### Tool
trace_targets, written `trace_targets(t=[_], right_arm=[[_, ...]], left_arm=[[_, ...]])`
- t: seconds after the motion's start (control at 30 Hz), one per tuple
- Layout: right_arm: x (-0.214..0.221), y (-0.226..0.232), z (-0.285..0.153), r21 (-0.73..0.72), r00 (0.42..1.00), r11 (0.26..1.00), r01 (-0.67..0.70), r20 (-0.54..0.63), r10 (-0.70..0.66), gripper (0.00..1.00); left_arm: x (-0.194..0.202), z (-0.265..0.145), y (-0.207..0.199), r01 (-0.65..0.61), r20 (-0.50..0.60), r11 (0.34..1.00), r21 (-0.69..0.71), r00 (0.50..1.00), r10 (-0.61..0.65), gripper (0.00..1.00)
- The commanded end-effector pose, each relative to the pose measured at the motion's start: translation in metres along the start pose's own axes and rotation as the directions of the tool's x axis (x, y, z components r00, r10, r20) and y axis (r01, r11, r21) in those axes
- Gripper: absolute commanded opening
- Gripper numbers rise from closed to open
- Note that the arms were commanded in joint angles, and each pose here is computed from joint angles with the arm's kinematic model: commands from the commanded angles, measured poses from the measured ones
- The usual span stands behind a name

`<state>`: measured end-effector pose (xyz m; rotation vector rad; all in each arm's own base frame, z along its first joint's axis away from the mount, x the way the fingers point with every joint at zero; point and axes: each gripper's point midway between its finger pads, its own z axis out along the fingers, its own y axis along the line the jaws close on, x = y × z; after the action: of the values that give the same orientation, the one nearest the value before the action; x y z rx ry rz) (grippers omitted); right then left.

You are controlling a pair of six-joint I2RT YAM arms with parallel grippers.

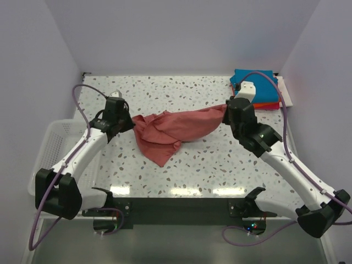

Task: Fold and stack the t-shirts
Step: Flatten the tshirt out

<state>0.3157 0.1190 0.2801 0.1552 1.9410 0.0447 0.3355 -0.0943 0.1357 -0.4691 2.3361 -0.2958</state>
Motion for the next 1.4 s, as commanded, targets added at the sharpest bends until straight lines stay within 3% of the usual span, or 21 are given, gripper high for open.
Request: trace_targets(t=[0.0,0.13,0.3,0.5,0.57,0.7,0.83,0.87,0.9,0.93,0.97,1.0,1.03,1.07,1.1,1.13,1.17,1.2,1.27,1.3,1.37], right_arm=[[-0.011,-0.019,-0.009,0.07,0.998,0.996,0.058,-0.005,-0.058,0.0],[-0.042,-0.032,-0.024,0.105,0.997,0.994,0.035,0.066,-0.042,0.0],[-0.087,-0.058,-0.053,0.173,0.983,0.985,-0.001,0.183,-0.031,0.0],[-0.132,-0.082,-0.059,0.286,0.964,0.958,-0.029,0.261,-0.049,0.0],[-0.139,-0.09,-0.044,0.302,0.964,0.952,-0.051,0.265,-0.033,0.0],[-0.127,-0.094,0.031,0.234,0.988,0.969,-0.085,0.148,0.051,0.0],[-0.102,-0.102,0.115,0.182,0.986,0.969,-0.164,0.034,0.161,0.0],[-0.092,-0.106,0.135,0.169,0.984,0.97,-0.173,-0.012,0.177,0.03],[-0.101,-0.103,0.147,0.151,0.981,0.97,-0.19,-0.011,0.194,0.14],[-0.07,-0.108,0.177,0.175,0.972,0.968,-0.178,-0.119,0.201,0.21],[-0.085,-0.1,0.182,0.147,0.973,0.972,-0.185,-0.115,0.202,0.31],[-0.079,-0.097,0.188,0.136,0.969,0.974,-0.182,-0.145,0.201,0.5],[-0.068,-0.095,0.195,0.137,0.961,0.973,-0.184,-0.184,0.208,0.63],[-0.069,-0.09,0.194,0.116,0.958,0.975,-0.191,-0.194,0.211,0.73],[-0.063,-0.09,0.191,0.119,0.954,0.975,-0.188,-0.215,0.21,0.84],[-0.068,-0.087,0.18,0.115,0.957,0.975,-0.192,-0.199,0.212,0.87],[-0.047,-0.089,0.172,0.134,0.948,0.974,-0.185,-0.238,0.213,0.88],[-0.039,-0.088,0.166,0.142,0.943,0.969,-0.203,-0.239,0.232,0.88],[0.001,-0.09,0.135,0.141,0.923,0.962,-0.235,-0.279,0.266,0.88],[0.01,-0.081,0.129,0.093,0.918,0.958,-0.271,-0.275,0.286,0.88],[0.053,-0.076,0.096,0.08,0.897,0.948,-0.307,-0.309,0.317,0.87]], left_arm=[[-0.027,-0.028,-0.008,-0.029,0.066,1.0,0.008,0.997,0.029,0.0],[-0.059,-0.06,-0.012,-0.028,0.161,1.0,0.003,0.987,0.027,0.0],[-0.113,-0.126,-0.016,-0.016,0.36,1.0,-0.003,0.933,0.016,0.0],[-0.14,-0.171,-0.022,-0.036,0.452,0.999,0.025,0.892,0.021,0.0],[-0.141,-0.168,-0.026,-0.047,0.446,0.998,0.028,0.895,0.03,0.0],[-0.144,-0.151,-0.04,-0.074,0.409,0.996,0.059,0.911,0.043,0.0],[-0.141,-0.086,-0.05,-0.075,0.301,0.995,0.07,0.952,0.05,0.0],[-0.143,-0.07,-0.046,-0.058,0.278,0.996,0.067,0.96,0.037,0.0],[-0.153,-0.06,-0.053,-0.045,0.275,0.994,0.095,0.961,0.017,0.0],[-0.144,-0.024,-0.056,-0.045,0.187,0.993,0.109,0.982,0.024,0.0],[-0.165,-0.018,-0.062,-0.038,0.218,0.992,0.121,0.976,0.011,0.0],[-0.17,-0.005,-0.064,-0.039,0.212,0.992,0.117,0.977,0.014,0.03],[-0.162,0.028,-0.064,-0.041,0.143,0.992,0.116,0.989,0.024,0.1],[-0.175,0.029,-0.068,-0.031,0.134,0.992,0.119,0.991,0.015,0.25],[-0.168,0.049,-0.063,-0.021,0.087,0.995,0.101,0.996,0.012,0.32],[-0.169,0.049,-0.065,-0.017,0.081,0.994,0.108,0.997,0.009,0.42],[-0.165,0.052,-0.062,-0.011,0.082,0.994,0.106,0.997,0.002,0.61],[-0.168,0.04,-0.06,-0.004,0.118,0.995,0.103,0.993,-0.008,0.66],[-0.144,0.042,-0.043,0.04,0.093,0.997,0.066,0.995,-0.046,0.72],[-0.144,0.029,-0.035,0.061,0.123,0.998,0.035,0.99,-0.065,0.72],[-0.106,0.032,-0.004,0.106,0.07,0.992,-0.063,0.992,-0.102,0.71]])
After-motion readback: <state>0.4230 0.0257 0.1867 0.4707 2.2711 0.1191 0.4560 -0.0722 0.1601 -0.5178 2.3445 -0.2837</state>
